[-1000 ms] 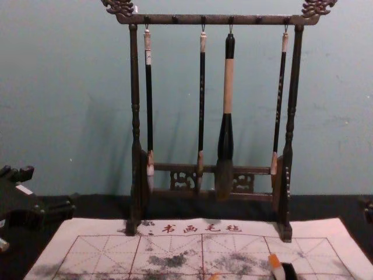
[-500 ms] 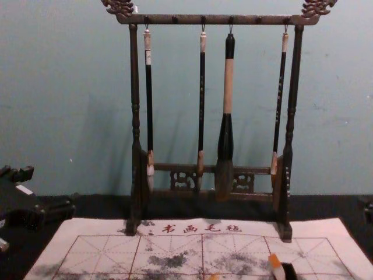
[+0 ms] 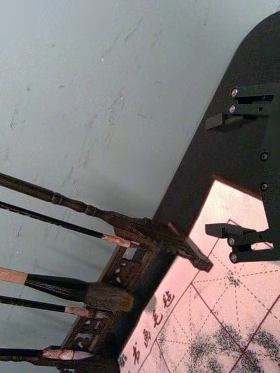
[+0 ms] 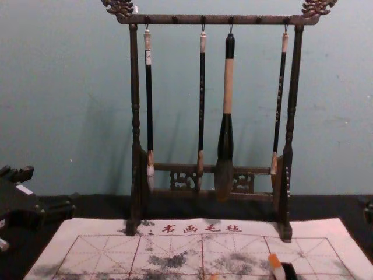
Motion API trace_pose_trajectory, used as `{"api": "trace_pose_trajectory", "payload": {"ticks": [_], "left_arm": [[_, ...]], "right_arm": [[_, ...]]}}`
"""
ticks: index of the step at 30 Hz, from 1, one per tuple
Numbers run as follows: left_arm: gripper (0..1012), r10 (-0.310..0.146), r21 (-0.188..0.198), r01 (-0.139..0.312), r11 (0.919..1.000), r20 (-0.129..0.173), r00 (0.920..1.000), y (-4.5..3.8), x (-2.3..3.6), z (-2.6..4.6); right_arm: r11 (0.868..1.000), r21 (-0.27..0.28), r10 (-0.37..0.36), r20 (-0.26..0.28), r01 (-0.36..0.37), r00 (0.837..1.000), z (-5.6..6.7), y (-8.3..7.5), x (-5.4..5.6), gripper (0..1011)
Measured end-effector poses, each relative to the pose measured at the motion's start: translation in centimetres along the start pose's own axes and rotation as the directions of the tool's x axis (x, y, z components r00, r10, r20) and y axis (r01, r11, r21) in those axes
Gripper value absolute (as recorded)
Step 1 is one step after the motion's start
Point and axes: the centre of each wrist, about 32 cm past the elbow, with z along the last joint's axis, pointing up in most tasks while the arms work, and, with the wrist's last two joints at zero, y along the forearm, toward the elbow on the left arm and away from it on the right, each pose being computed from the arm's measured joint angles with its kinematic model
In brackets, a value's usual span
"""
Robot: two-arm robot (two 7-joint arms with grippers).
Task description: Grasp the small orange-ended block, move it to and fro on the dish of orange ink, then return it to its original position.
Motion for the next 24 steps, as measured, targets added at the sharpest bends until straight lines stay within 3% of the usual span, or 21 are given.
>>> {"api": "trace_pose_trajectory", "payload": {"ticks": [24], "left_arm": [[1001, 0.000, 0.000, 0.000, 1.0000, 0.000, 1.0000, 0.00, 0.00, 0.00]], "right_arm": [[1.000, 0.000, 0.001, -0.002, -0.001, 1.000, 0.00, -0.03, 0.03, 1000]]}}
